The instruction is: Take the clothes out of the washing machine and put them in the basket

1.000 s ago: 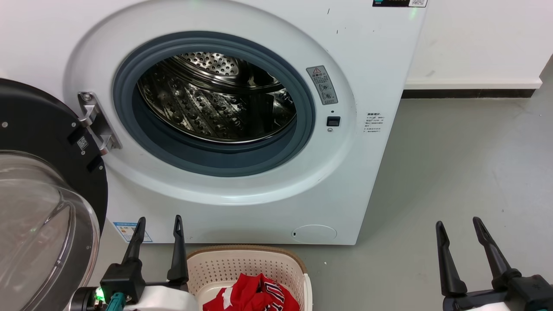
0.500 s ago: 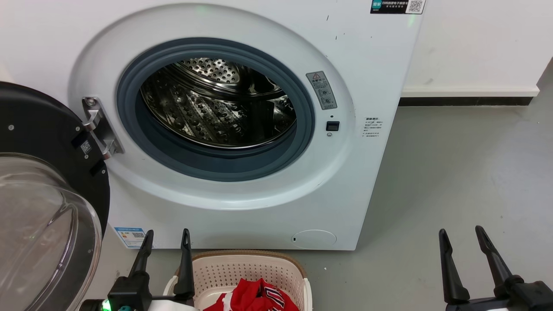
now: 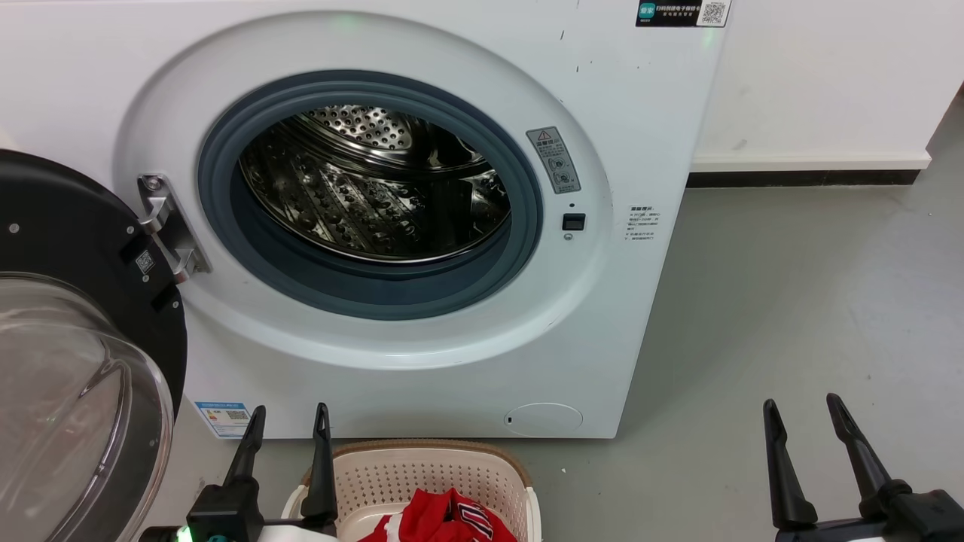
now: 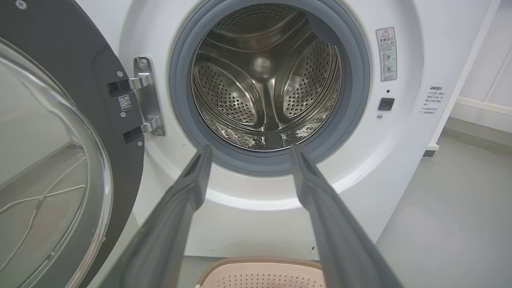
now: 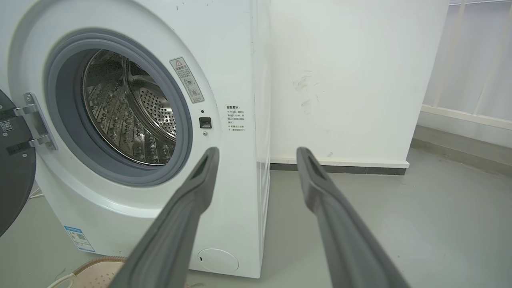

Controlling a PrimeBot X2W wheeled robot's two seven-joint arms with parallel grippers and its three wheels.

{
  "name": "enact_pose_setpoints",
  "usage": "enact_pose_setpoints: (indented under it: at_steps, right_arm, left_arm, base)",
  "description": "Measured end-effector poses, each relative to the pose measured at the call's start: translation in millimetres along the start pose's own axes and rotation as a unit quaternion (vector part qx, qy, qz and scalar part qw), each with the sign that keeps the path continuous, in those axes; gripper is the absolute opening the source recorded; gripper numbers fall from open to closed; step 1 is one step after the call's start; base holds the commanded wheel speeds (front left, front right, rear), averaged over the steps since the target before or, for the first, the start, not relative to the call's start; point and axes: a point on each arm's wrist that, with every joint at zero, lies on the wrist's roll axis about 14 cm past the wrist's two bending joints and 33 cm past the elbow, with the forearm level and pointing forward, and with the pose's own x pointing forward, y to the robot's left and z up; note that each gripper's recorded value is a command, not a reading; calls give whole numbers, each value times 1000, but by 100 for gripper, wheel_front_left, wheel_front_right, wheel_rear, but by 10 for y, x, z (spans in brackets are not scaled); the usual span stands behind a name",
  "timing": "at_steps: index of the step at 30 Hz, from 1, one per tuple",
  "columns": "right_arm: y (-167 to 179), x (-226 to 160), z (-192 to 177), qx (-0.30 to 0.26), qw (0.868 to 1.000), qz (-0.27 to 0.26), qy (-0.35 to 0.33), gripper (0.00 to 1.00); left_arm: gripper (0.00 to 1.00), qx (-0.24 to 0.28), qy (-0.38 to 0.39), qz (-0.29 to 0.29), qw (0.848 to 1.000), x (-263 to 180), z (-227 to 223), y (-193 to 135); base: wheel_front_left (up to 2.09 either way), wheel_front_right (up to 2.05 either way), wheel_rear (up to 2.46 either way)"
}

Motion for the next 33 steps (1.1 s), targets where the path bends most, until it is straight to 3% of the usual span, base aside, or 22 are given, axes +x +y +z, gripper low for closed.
enact_pose_setpoints:
  at_steps: [3,4,10,22,33]
  right_arm:
    - [-3,-3,1,0,1000,-1,0,100]
    - [-2,-5,-5,0,1000,0,1,0]
    - [-4,-44,-165,12,1000,-3,27,0]
    - [-92,-7,-263,132,990,-35,42,0]
    - [-150,68,-311,226,971,-55,48,0]
  left_arm:
    - [100,0,1,0,1000,1,-8,-1]
    - [0,0,2,0,1000,-1,-15,1]
    - [0,-9,44,6,999,-96,-253,28]
    - [0,-124,73,37,989,-69,-353,132]
    - [0,-218,80,57,971,3,-368,201]
  base:
    - [0,0,0]
    - [0,0,0]
    - [0,0,0]
    - [0,0,0]
    - [0,0,0]
